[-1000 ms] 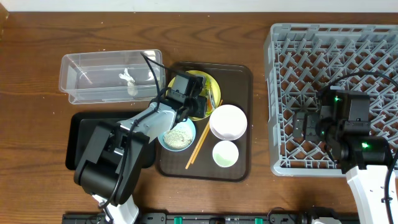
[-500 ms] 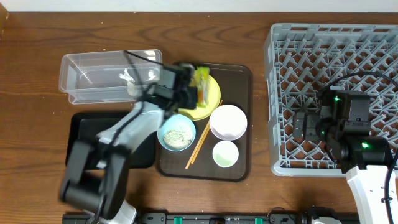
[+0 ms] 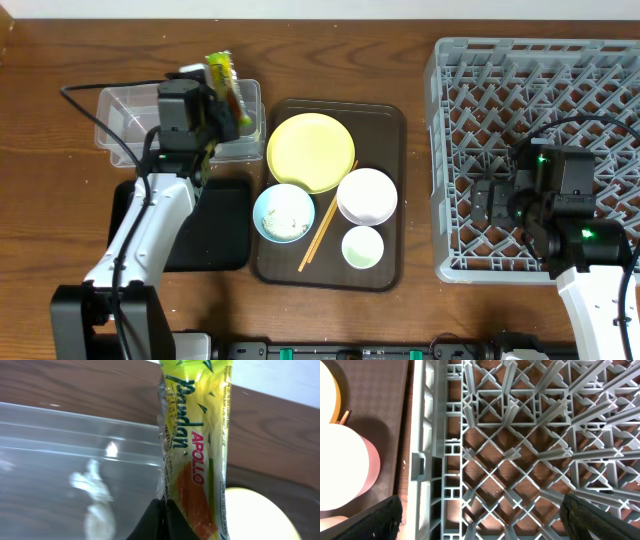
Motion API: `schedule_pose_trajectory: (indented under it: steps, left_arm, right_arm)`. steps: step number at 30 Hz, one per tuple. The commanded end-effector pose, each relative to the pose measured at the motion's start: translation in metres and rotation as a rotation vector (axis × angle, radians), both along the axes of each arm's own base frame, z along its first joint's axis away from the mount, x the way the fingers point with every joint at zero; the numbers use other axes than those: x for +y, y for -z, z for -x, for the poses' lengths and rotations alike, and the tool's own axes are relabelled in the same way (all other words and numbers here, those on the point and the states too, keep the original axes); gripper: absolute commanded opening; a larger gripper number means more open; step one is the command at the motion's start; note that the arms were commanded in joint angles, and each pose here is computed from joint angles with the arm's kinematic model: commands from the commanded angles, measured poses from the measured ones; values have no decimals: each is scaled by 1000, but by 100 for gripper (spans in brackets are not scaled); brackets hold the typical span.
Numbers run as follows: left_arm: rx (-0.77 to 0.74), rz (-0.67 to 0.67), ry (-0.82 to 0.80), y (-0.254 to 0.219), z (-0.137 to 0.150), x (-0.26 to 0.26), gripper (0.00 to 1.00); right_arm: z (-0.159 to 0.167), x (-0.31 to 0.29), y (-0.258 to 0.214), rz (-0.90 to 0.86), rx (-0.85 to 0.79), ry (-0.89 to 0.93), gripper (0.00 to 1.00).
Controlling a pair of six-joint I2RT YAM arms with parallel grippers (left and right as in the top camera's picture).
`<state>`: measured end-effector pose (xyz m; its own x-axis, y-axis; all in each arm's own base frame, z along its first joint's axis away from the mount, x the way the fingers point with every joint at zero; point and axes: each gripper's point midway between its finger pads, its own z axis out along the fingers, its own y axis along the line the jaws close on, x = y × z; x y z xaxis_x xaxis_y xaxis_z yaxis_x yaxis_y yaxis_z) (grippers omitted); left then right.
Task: Sort waste into correct bins and load items into the dishwasher rack
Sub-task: 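Move the wrapper with the left gripper and drop it into the clear bin, then grasp the light-blue rice bowl rim with the left gripper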
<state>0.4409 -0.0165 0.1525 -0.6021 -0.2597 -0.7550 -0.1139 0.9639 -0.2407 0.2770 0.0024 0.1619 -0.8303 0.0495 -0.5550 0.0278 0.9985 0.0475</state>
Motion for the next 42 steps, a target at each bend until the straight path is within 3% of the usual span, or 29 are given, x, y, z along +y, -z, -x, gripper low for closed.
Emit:
schedule_pose_trajectory:
  steps: [1,3,5,6,19,27,33,42]
  left_arm:
    - [0,-46,-64,5,-5,17,13]
    - [8,-48,-66,9,-5,17,17]
    - [15,-55,-74,11,-5,19,41]
    - [16,-56,-75,11,-5,19,48]
    - [38,-57,-63,6,6,15,49]
    - [175,-18,120,-7,70,-42,49]
    - [349,-63,302,27,116,-100,49]
    - [499,-144,497,78,149,-162,48]
  right_arm:
    - [-3,3,-11,-1,-30,-6,99]
    - [-3,3,-11,-2,-30,-6,99]
    - [-3,3,-11,-1,-30,-6,99]
    - [-3,3,-11,-1,-30,-6,99]
    - [-3,3,-11,-1,-30,-6,99]
    - [-4,3,-11,-1,-31,-6,99]
    - [-4,3,-11,-1,-31,-6,99]
    - [-4,3,-11,-2,-31,-6,99]
